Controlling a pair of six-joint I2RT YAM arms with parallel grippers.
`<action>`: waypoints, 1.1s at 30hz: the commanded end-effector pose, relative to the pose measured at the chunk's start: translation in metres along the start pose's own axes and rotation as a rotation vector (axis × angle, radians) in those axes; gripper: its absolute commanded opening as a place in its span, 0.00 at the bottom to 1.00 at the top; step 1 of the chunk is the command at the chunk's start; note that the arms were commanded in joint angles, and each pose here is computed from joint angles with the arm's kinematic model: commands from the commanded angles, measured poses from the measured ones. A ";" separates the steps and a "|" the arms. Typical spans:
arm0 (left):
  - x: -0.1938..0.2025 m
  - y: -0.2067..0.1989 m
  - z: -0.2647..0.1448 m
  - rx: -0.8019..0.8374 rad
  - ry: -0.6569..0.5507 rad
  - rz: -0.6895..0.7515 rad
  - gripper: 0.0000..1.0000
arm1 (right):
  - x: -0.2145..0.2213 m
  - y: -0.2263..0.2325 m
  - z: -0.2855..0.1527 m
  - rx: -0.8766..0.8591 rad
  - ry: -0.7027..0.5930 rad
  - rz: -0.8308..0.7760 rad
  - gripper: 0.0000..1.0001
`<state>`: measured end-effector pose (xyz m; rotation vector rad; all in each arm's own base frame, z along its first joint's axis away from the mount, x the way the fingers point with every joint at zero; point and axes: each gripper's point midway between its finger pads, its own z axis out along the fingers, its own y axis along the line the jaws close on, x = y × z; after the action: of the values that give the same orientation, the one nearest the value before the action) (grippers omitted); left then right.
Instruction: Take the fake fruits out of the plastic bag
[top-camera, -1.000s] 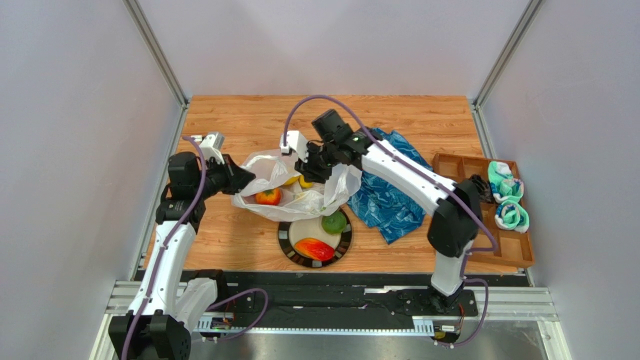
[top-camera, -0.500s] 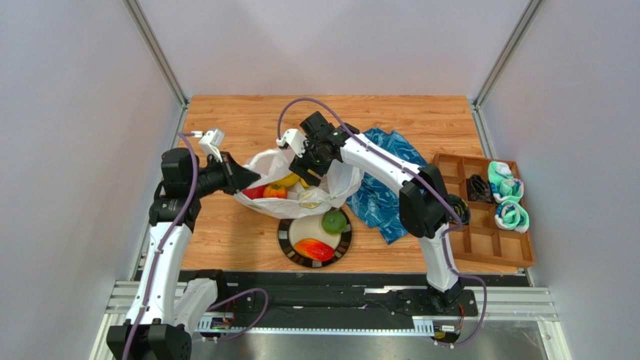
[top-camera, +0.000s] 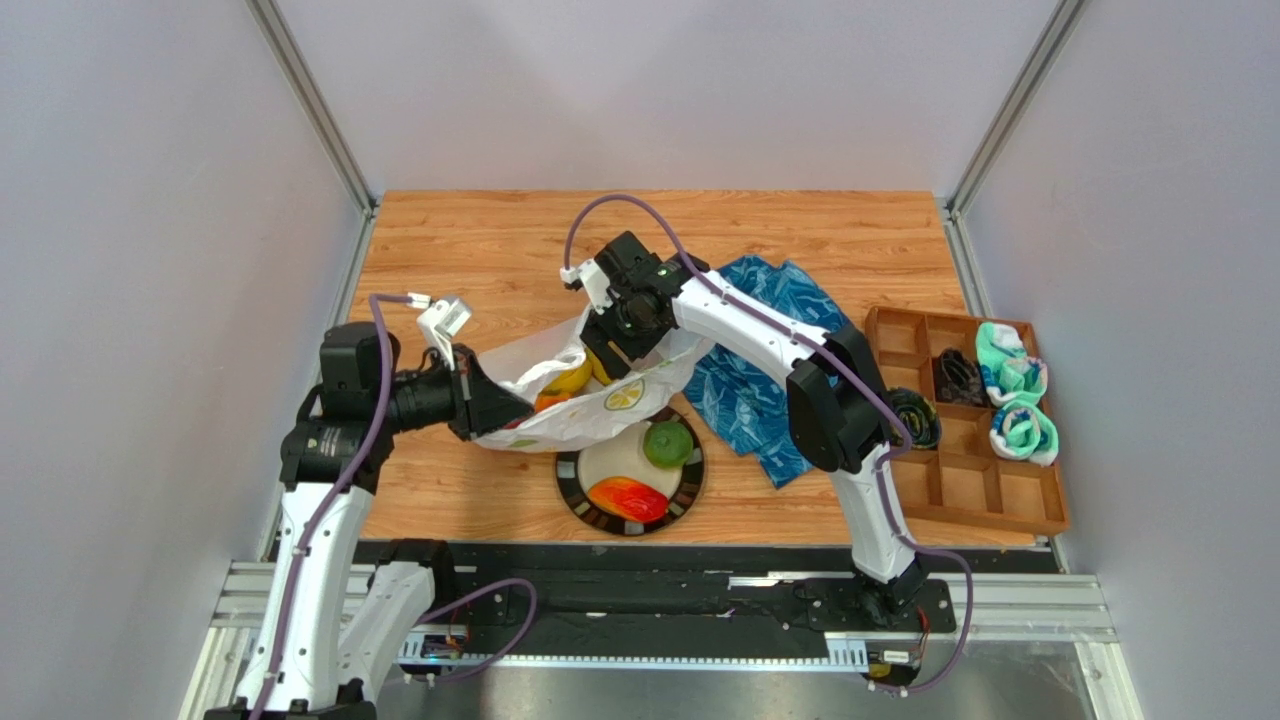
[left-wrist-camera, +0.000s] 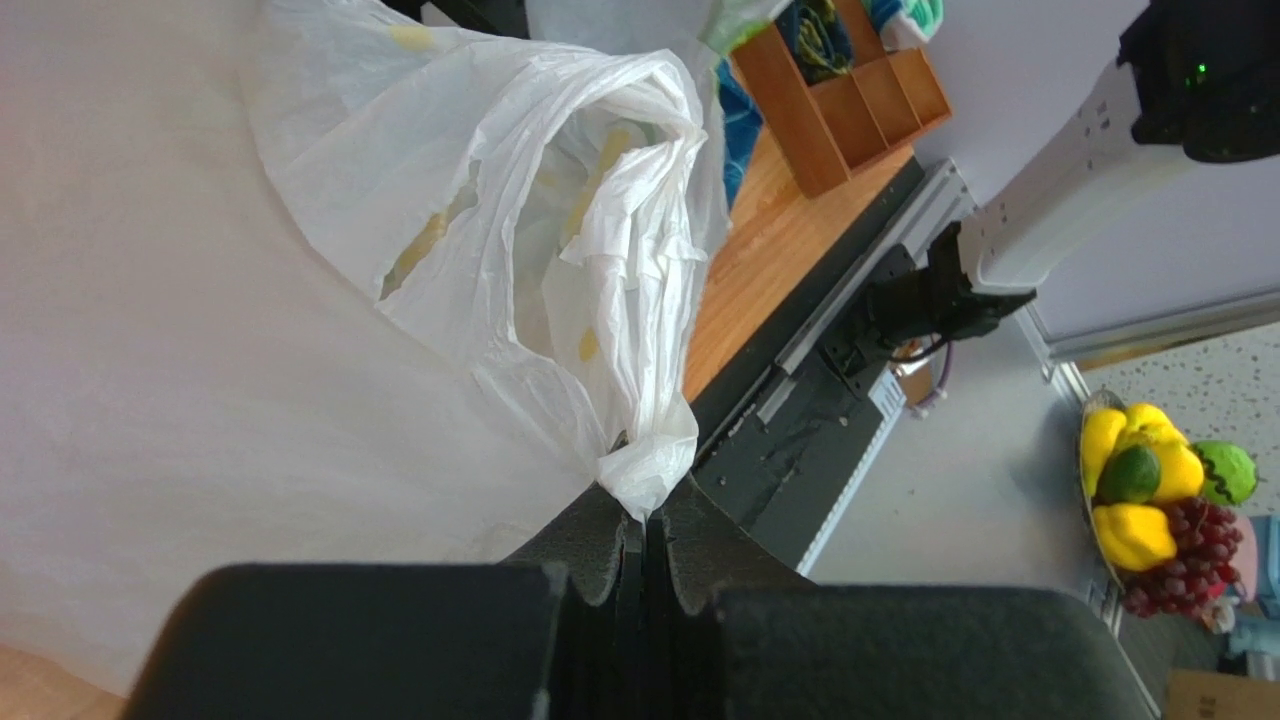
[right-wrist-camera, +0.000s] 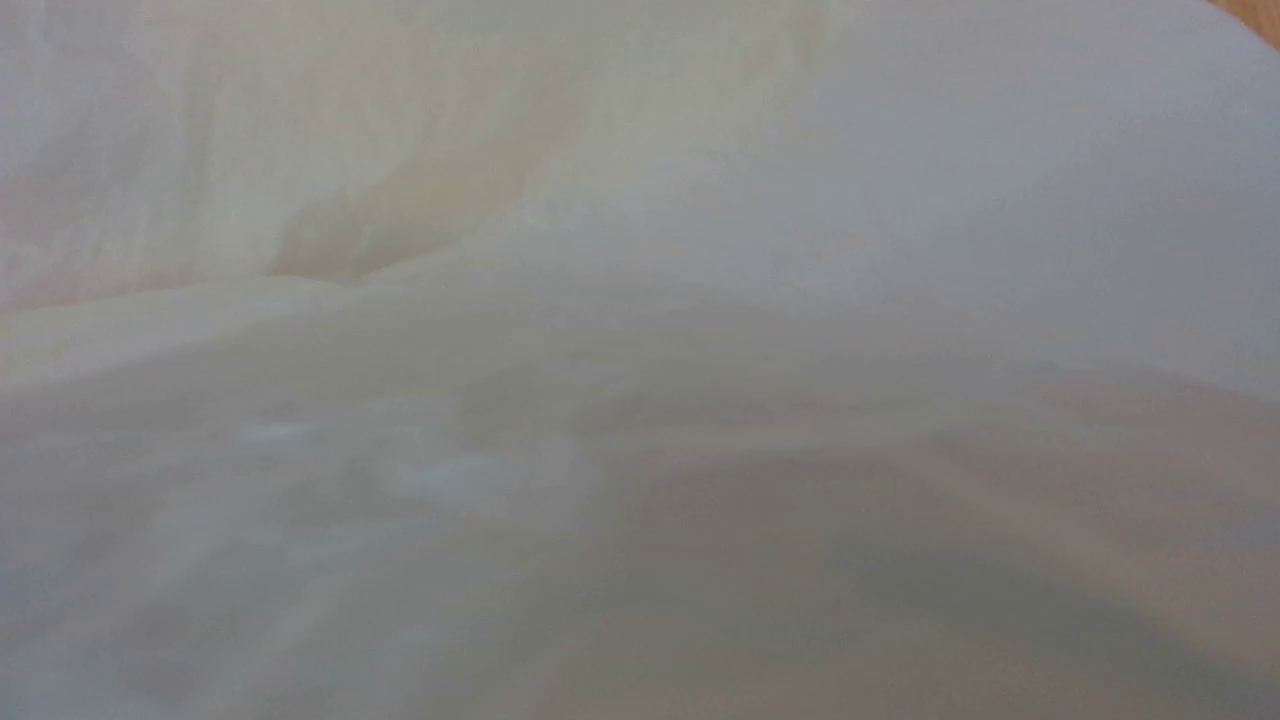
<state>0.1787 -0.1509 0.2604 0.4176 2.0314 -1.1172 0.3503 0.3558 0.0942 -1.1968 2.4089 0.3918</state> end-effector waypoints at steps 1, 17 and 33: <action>0.035 -0.021 -0.014 0.049 0.087 -0.027 0.00 | -0.005 0.027 -0.009 -0.054 -0.019 0.039 0.71; 0.053 0.088 -0.038 -0.600 -0.018 -0.439 0.07 | -0.022 0.074 -0.019 -0.002 -0.098 0.079 0.73; 0.045 0.051 -0.037 -0.433 -0.112 -0.376 0.00 | -0.032 0.111 0.032 -0.019 -0.100 0.326 0.89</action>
<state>0.1710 -0.0771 0.1935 -0.3374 2.2831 -0.7095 0.2819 0.4301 0.0862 -0.8850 2.5539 0.5749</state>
